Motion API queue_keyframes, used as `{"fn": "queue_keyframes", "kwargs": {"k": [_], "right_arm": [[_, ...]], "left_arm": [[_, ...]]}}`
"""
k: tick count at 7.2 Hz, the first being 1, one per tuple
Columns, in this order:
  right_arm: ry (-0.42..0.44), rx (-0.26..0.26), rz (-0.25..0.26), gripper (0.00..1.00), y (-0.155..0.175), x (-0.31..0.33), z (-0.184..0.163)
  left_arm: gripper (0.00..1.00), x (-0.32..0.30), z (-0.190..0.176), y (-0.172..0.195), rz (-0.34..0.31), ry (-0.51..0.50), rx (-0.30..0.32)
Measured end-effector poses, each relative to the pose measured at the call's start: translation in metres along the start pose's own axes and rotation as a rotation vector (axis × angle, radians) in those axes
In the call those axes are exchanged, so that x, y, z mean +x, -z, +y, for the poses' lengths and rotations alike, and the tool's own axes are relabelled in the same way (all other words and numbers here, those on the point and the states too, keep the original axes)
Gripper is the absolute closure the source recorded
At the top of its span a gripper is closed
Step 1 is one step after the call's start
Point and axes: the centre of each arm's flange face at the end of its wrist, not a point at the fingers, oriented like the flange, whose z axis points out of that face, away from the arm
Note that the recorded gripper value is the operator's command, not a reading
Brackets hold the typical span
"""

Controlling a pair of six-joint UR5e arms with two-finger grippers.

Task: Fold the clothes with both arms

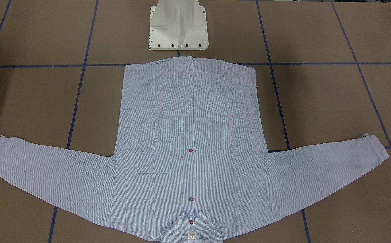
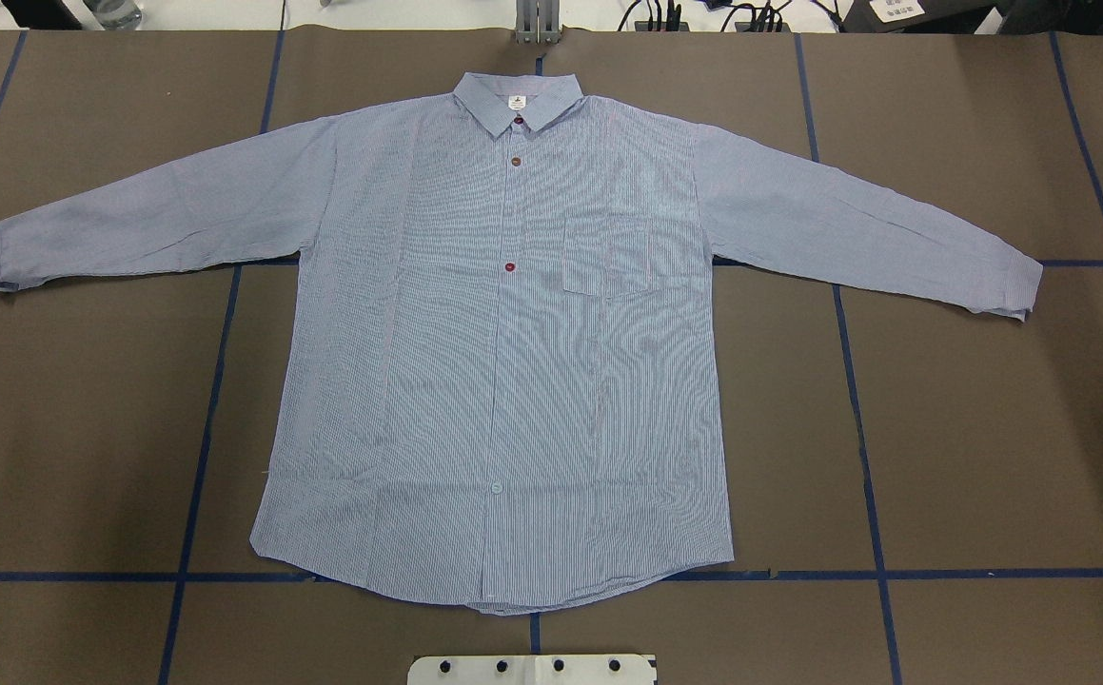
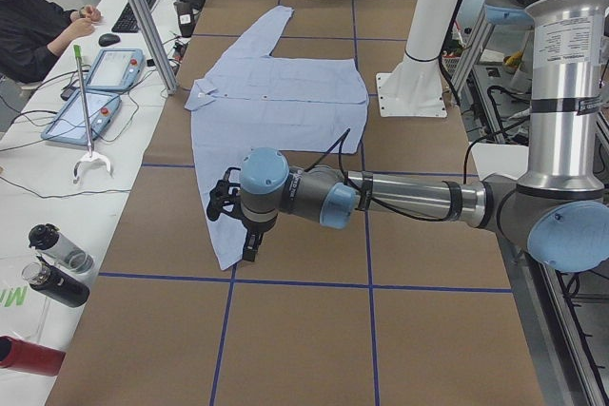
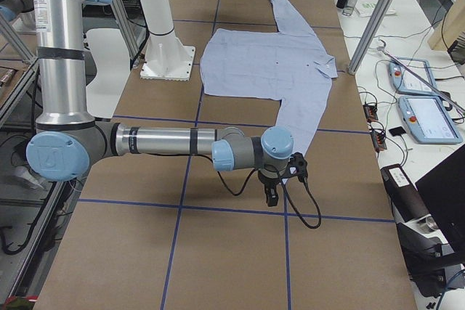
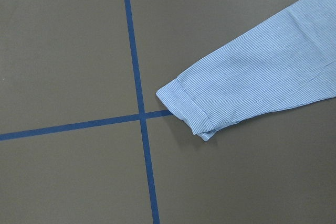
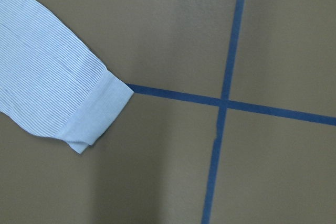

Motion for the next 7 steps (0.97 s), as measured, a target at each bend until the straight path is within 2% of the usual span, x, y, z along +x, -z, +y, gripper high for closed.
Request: {"fn": "queue_keyframes", "kwargs": {"k": [3,4,7], "right_arm": [[0.027,0.063,-0.033,0.0,-0.047,-0.031,-0.018],[0.007,0.079,-0.047,0.0,-0.063,-0.032,-0.024],[0.062,0.069,-0.054,0.01,-0.11,-0.072,-0.046]], "left_arm": [[0.01,-0.01,0.014,-0.008,0.002,-0.027,0.022],[0.01,-0.009,0.014,-0.007,0.002,-0.034,0.027],[0.01,-0.006,0.013,-0.005,0.004,-0.045,0.035]]}}
